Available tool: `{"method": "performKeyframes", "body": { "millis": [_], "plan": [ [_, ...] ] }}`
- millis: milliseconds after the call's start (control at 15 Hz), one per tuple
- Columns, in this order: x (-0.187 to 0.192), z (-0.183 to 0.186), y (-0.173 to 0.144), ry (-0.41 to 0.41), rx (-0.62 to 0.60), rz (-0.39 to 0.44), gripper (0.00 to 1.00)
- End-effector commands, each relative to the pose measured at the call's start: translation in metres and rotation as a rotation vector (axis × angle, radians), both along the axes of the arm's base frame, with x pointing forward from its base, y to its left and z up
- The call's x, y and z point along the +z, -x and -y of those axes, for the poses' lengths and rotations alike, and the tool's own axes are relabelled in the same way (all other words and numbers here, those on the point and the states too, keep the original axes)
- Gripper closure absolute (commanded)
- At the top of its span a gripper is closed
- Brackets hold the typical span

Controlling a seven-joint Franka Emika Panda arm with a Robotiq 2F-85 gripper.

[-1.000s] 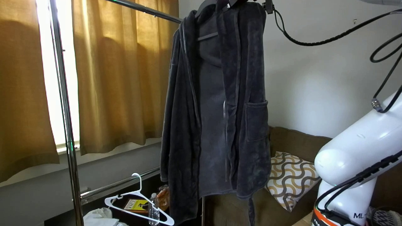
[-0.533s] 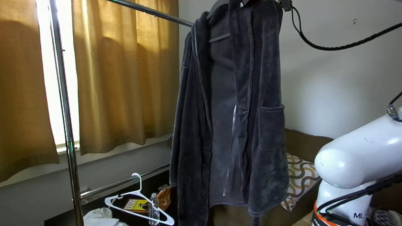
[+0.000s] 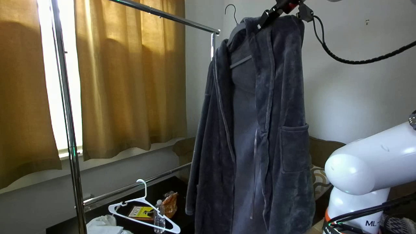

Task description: Pick up the gray robe with the hanger from the top rail and put it on the bottom rail

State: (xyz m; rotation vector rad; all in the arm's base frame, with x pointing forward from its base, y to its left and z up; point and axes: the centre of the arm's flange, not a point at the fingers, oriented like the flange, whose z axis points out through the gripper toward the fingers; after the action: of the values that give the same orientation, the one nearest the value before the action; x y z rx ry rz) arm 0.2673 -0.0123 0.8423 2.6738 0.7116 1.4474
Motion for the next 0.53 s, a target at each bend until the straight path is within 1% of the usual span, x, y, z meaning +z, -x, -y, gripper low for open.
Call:
{"method": "performKeyframes", "body": {
  "millis": [0, 200, 467],
  "plan": [
    [-0.029, 0.005, -0.001, 0.019, -0.058, -0.105, 0.98],
    [-0.062, 0.002, -0.015, 0.014, -0.063, -0.195, 0.98],
    [-0.108, 0.003, -0.033, 0.006, -0.066, -0.284, 0.98]
  ]
}}
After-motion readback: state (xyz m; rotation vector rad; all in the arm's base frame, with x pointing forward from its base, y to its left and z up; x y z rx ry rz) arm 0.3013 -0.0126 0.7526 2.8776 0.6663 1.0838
